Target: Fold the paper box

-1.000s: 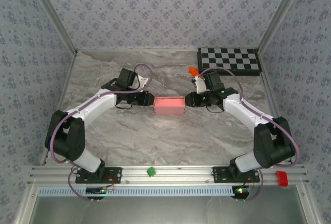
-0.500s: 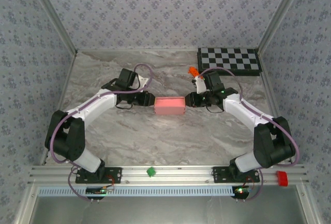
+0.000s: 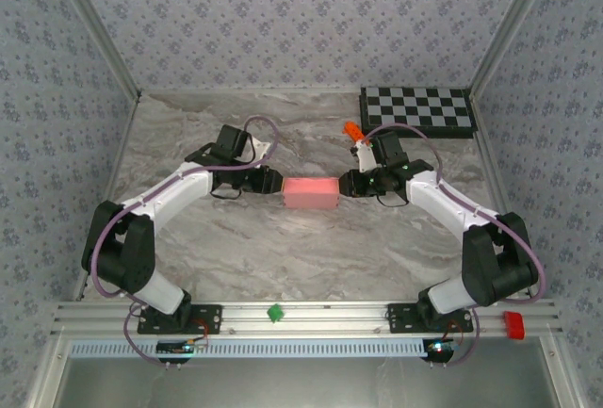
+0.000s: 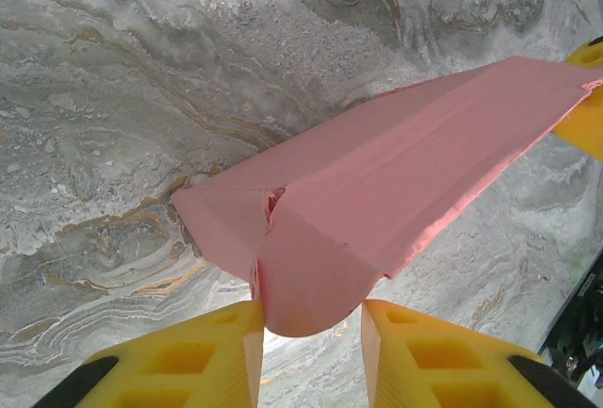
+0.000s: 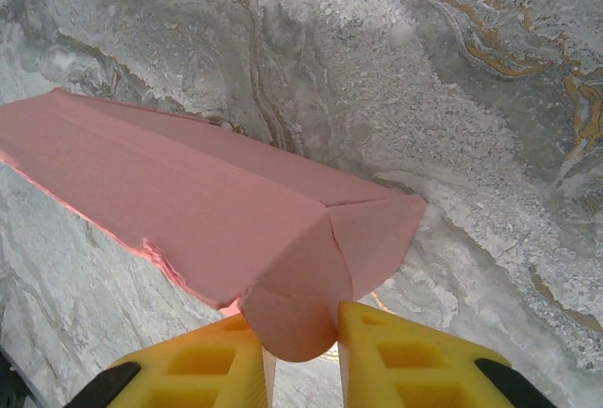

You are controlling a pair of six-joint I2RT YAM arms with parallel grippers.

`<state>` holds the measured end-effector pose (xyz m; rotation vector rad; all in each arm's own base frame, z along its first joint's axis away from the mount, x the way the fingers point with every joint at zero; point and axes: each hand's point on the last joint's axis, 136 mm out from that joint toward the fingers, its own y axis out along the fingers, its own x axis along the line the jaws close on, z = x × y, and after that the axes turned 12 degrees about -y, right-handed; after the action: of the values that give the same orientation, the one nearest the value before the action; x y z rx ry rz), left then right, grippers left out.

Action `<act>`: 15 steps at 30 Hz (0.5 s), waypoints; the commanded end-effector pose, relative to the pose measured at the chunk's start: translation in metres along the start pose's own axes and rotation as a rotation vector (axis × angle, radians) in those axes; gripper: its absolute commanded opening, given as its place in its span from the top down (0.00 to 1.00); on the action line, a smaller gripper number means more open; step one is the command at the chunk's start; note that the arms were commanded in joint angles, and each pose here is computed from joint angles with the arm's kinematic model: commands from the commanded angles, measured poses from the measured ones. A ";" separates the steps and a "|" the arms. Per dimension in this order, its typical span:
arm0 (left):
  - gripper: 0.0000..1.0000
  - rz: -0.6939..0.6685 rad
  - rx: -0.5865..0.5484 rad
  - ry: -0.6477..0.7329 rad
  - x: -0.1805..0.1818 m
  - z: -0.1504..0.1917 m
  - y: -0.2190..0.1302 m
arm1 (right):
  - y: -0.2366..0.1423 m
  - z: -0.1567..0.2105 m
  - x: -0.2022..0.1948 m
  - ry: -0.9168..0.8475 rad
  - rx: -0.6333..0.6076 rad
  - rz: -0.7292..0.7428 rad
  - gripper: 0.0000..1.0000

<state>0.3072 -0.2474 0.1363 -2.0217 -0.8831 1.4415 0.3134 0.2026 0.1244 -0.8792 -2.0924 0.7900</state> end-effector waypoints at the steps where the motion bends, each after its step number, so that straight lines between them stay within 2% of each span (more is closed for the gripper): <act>1: 0.67 0.011 -0.016 0.032 -0.010 -0.003 -0.009 | -0.007 -0.006 0.002 -0.013 -0.003 0.012 0.75; 15: 0.77 0.046 -0.018 0.026 -0.016 -0.007 -0.006 | -0.010 -0.015 0.009 -0.020 -0.026 -0.015 0.76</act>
<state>0.3071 -0.2481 0.1369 -2.0254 -0.8778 1.4440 0.3163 0.2039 0.1302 -0.8821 -2.1024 0.7816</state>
